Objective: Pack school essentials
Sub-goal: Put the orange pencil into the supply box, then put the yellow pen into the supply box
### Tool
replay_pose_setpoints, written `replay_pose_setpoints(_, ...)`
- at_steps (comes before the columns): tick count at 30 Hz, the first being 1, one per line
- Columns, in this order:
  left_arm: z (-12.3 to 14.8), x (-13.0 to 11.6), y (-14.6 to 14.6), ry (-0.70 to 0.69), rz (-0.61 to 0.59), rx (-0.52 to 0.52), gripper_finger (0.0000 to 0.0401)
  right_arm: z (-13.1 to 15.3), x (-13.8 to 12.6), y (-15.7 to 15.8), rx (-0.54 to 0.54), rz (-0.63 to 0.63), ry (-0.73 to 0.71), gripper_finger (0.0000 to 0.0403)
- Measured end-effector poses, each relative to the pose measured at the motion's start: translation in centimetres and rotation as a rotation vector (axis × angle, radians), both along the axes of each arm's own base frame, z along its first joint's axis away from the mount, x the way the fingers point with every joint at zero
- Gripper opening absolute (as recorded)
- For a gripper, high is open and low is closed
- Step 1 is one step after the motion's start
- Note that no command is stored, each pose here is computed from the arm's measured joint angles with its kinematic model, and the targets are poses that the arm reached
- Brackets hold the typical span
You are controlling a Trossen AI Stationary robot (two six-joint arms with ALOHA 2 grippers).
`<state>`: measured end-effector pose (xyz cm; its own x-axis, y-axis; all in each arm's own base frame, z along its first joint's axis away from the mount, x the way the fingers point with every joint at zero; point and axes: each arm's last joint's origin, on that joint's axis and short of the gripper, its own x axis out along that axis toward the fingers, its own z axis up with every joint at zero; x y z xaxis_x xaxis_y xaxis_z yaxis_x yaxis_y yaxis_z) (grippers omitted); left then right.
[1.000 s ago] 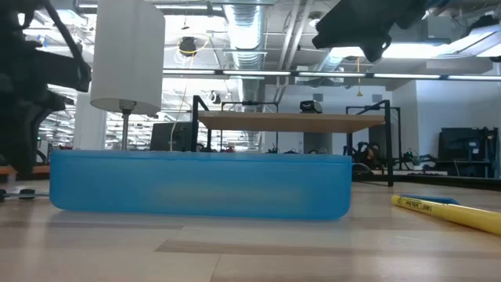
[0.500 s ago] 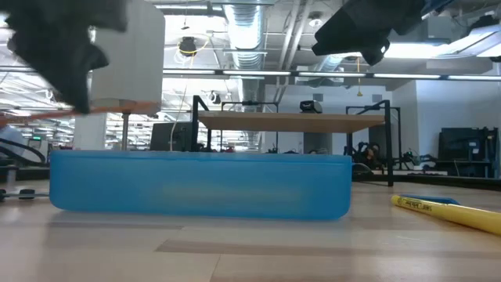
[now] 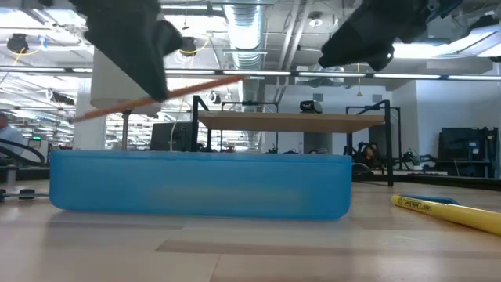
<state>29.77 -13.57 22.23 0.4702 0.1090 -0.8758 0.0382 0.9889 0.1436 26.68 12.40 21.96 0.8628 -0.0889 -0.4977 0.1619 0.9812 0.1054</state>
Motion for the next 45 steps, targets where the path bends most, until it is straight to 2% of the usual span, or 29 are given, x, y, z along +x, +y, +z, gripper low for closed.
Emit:
replay_pose_setpoints(6,-1.5,3.5,-0.9,0.048,-0.083,0.000,0.0000,-0.5,-0.3,-0.2,0.010,-0.025,0.054,0.0127)
replay_pose_setpoints(14,-2.6,5.8,-0.1,0.061,-0.095,-0.047,0.0000,-0.6,-0.3,-0.3,0.014,-0.034,0.060,0.0127)
replay_pose_setpoints(22,-3.0,6.2,0.8,0.051,-0.079,-0.077,0.0004,-0.6,-0.3,-0.4,0.015,-0.040,0.059,0.0127)
replay_pose_setpoints(29,-3.1,6.2,0.8,0.049,-0.058,-0.070,0.0054,-0.6,-0.3,-0.4,0.015,-0.040,0.058,0.0127)
replay_pose_setpoints(35,-3.1,5.9,0.9,0.085,-0.069,-0.056,0.0109,-0.6,-0.3,-0.4,0.014,-0.040,0.058,0.0127)
replay_pose_setpoints(37,-2.7,5.0,1.1,0.163,-0.090,-0.035,0.0119,-0.6,-0.3,-0.4,0.013,-0.039,0.058,0.0127)
replay_pose_setpoints(39,-1.3,3.9,1.2,0.185,-0.073,0.003,0.0123,-0.6,-0.3,-0.4,0.013,-0.039,0.058,0.0127)
replay_pose_setpoints(42,1.0,1.7,1.0,0.108,-0.047,0.055,0.0121,-0.6,-0.3,-0.4,0.013,-0.039,0.058,0.0127)
replay_pose_setpoints(45,1.9,-0.9,0.4,-0.031,-0.054,0.053,0.0114,-0.6,-0.3,-0.4,0.013,-0.039,0.058,0.0127)
